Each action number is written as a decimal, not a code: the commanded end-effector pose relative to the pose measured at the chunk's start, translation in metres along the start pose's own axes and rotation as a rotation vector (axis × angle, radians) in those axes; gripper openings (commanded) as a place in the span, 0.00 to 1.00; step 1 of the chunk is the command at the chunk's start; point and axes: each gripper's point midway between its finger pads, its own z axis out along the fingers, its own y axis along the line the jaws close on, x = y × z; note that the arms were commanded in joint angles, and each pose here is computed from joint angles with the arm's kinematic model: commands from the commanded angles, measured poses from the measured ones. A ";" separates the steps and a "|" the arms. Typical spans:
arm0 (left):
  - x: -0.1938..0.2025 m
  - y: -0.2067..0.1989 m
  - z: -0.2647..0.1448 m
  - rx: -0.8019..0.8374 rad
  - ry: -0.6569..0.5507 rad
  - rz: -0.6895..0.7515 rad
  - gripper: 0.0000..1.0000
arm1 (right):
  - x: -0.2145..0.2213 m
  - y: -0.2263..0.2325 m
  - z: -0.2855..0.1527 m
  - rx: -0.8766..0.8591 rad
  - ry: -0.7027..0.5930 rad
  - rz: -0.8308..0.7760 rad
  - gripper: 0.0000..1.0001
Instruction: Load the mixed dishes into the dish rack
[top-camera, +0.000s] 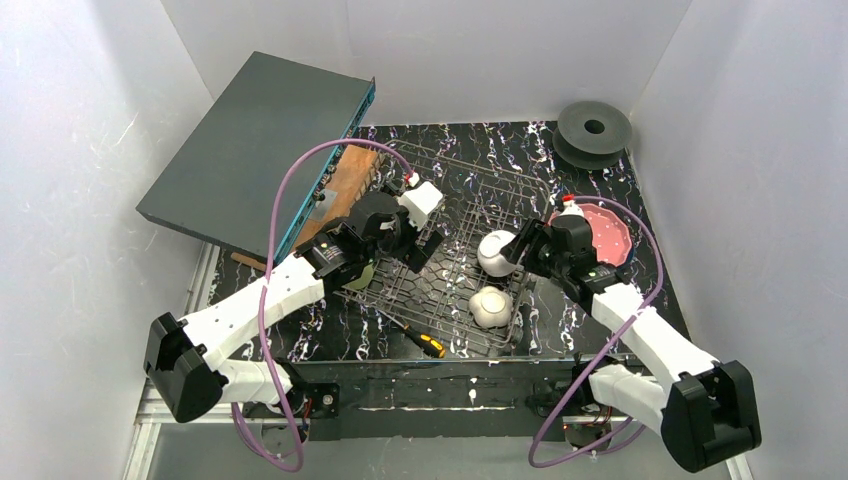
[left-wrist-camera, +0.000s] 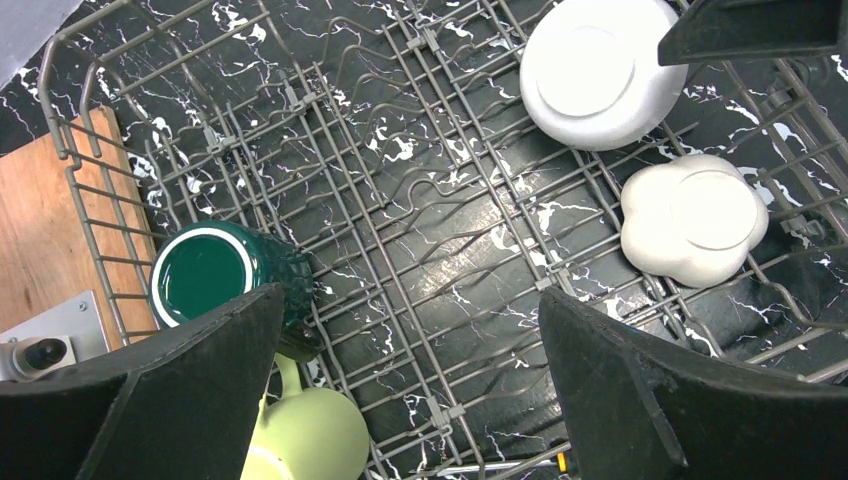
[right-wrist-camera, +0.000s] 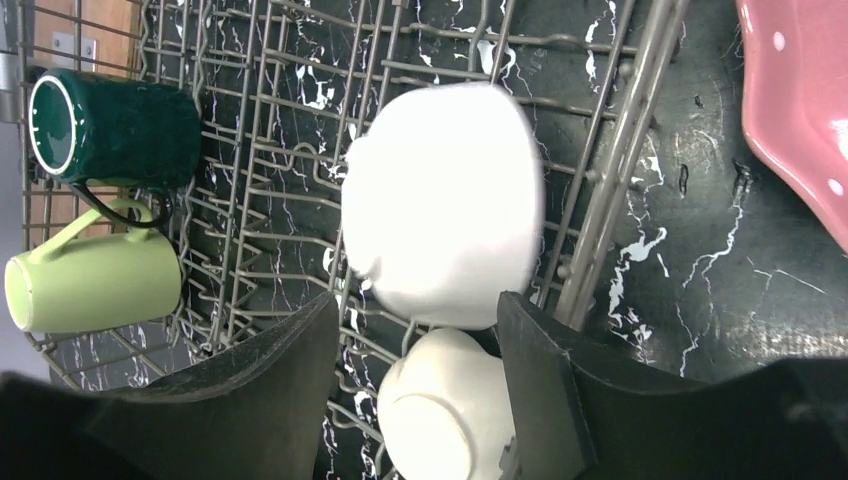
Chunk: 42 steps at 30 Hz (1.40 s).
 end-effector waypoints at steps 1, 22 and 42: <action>-0.007 -0.002 -0.003 0.010 -0.020 -0.004 0.99 | -0.009 -0.015 -0.016 0.088 -0.017 -0.070 0.69; -0.010 -0.004 -0.005 0.022 -0.026 -0.010 0.99 | -0.078 -0.037 -0.078 0.297 -0.225 -0.199 0.76; -0.013 -0.006 -0.012 0.027 -0.037 -0.006 0.99 | -0.126 -0.160 -0.084 0.508 -0.374 0.436 0.80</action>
